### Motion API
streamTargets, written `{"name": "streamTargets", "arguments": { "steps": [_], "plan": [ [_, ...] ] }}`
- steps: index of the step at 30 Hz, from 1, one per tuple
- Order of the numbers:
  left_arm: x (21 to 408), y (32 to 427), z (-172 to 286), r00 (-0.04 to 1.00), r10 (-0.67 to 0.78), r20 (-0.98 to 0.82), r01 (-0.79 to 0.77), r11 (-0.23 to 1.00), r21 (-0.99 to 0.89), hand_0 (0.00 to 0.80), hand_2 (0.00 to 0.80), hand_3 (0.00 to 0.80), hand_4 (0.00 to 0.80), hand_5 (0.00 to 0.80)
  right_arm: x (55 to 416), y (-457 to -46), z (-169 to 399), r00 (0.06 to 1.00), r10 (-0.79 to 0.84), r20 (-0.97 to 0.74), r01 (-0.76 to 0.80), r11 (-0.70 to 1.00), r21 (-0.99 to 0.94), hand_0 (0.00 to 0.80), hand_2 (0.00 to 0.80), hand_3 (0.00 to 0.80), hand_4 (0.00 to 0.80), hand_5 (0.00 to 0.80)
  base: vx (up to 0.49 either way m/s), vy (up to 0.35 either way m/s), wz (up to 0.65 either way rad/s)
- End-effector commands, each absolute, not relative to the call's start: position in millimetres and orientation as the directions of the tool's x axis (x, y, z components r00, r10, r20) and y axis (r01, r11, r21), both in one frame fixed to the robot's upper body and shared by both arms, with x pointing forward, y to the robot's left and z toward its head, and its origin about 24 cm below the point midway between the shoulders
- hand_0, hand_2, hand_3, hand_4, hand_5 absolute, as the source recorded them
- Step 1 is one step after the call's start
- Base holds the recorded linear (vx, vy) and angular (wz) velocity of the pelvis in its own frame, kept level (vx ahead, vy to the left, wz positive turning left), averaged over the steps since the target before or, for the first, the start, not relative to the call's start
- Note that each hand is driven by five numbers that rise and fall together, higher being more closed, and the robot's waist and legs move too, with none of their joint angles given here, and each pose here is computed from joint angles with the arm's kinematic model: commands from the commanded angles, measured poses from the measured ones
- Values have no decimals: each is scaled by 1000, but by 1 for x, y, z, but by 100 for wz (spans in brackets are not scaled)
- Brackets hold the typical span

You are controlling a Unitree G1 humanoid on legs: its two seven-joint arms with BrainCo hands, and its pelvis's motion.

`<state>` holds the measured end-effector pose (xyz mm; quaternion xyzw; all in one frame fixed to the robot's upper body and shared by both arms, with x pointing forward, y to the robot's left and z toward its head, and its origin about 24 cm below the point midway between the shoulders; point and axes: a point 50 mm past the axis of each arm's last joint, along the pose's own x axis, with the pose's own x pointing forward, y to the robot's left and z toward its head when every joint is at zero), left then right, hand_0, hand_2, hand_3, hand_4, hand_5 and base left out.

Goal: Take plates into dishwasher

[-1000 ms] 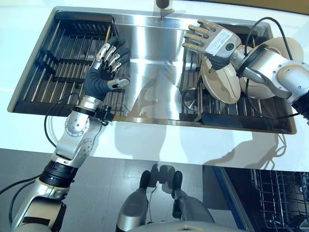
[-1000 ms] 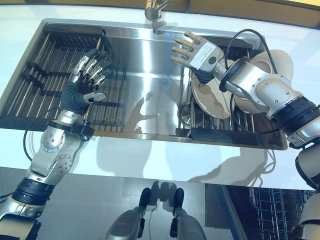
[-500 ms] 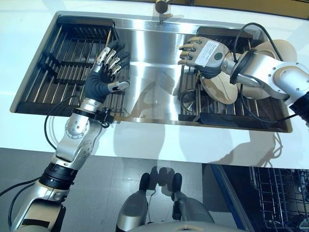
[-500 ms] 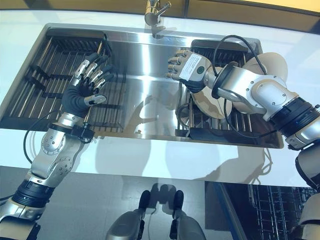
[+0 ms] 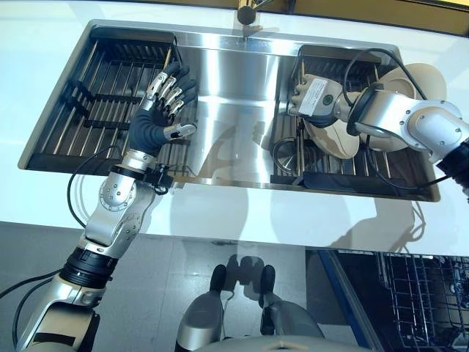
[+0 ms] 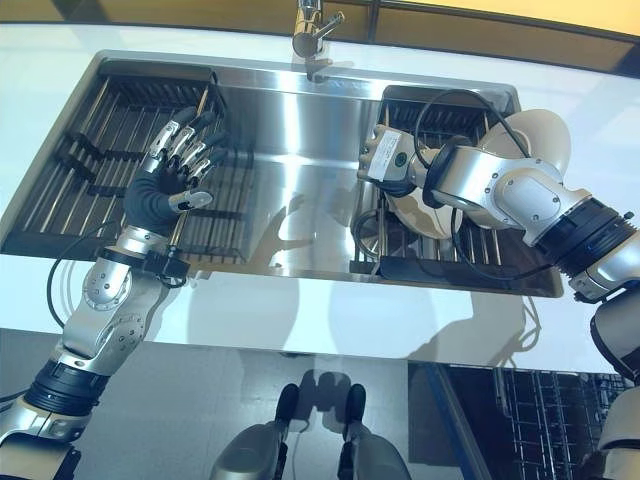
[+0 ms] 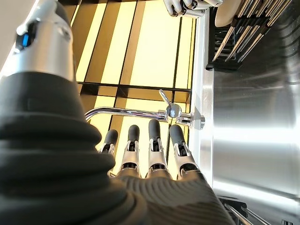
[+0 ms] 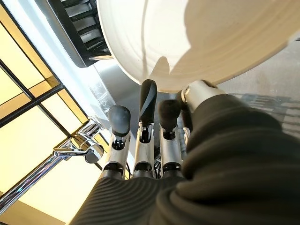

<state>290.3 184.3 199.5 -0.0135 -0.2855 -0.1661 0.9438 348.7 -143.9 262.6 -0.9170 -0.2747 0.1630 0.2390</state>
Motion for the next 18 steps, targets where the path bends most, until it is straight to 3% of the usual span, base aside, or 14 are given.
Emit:
{"name": "streamTargets", "arguments": {
  "steps": [1,5,6,7,18],
  "plan": [
    [279,180,207,732,-336,593,344,933,103,0,0,0,0,0,351,-161,279,841,531,-105,411,-752,-515,800,800,800,800,800,0,0,0],
    [278,184,204,736,-332,589,342,934,100,0,0,0,0,0,351,-169,294,835,550,21,446,-653,-612,800,800,800,800,800,0,0,0],
    [278,184,204,737,-330,590,341,935,98,0,0,0,0,0,350,-170,297,831,554,52,459,-631,-625,364,364,364,364,364,0,0,0],
    [278,184,203,738,-330,588,340,935,97,0,0,0,0,0,349,-172,301,828,555,79,466,-603,-648,0,0,0,0,0,0,0,0],
    [270,190,192,760,-282,586,301,951,68,0,0,0,0,0,339,-221,297,905,334,263,394,-428,-813,0,0,0,0,0,6,9,-1]
  ]
}}
